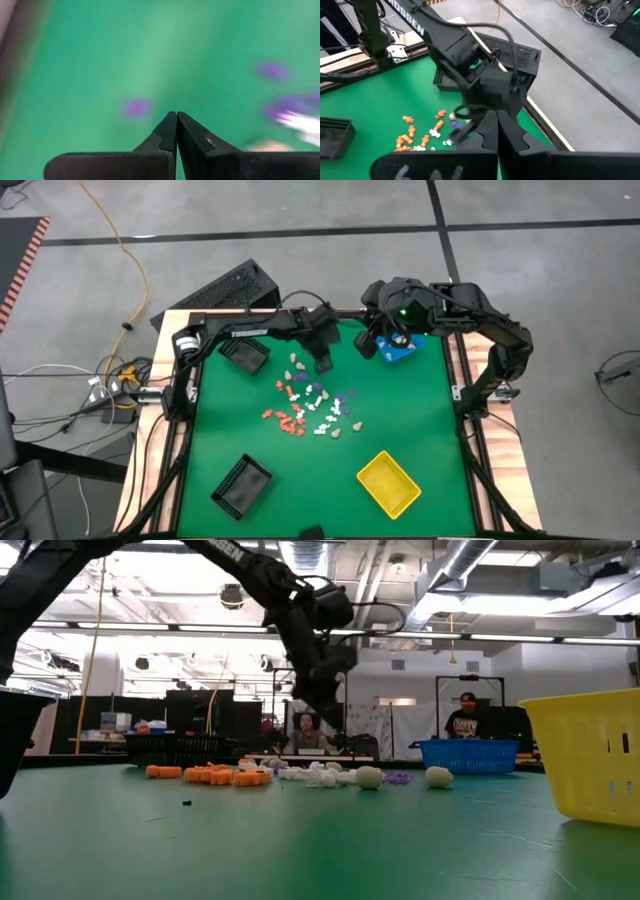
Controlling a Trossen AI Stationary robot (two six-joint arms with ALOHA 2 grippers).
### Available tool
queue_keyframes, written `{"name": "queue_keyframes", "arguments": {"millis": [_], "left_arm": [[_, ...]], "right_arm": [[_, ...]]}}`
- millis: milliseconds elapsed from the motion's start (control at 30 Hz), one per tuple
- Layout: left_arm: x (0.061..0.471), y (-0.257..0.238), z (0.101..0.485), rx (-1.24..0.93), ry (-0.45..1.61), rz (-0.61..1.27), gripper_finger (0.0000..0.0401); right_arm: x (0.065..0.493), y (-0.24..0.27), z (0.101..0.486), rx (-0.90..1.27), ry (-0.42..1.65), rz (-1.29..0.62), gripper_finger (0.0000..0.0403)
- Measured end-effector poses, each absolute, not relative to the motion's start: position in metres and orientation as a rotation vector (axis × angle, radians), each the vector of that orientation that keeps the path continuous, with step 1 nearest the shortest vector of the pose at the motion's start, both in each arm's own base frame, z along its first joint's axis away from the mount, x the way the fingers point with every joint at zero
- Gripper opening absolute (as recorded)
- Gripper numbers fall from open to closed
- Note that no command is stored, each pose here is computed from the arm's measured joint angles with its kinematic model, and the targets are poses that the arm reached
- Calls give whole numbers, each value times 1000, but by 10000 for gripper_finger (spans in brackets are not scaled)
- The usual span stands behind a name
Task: Sort Halloween decoration
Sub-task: Put the purple spider toy into the top black basket
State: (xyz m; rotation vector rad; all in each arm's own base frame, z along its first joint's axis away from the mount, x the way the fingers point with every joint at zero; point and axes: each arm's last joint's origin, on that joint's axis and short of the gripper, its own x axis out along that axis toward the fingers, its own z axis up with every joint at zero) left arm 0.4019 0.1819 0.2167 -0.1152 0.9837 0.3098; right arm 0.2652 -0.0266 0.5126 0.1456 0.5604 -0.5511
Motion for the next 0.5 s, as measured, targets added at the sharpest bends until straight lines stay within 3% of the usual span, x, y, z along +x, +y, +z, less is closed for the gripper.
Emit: {"name": "queue_keyframes", "arguments": {"millis": [167,500], "left_arm": [[395,209,199,-69,1041,499,0],[403,213,155,-86,1126,407,0]], "right_arm": [[265,-26,513,146,560,-551,22],[265,-26,513,158,555,-554,21]]}}
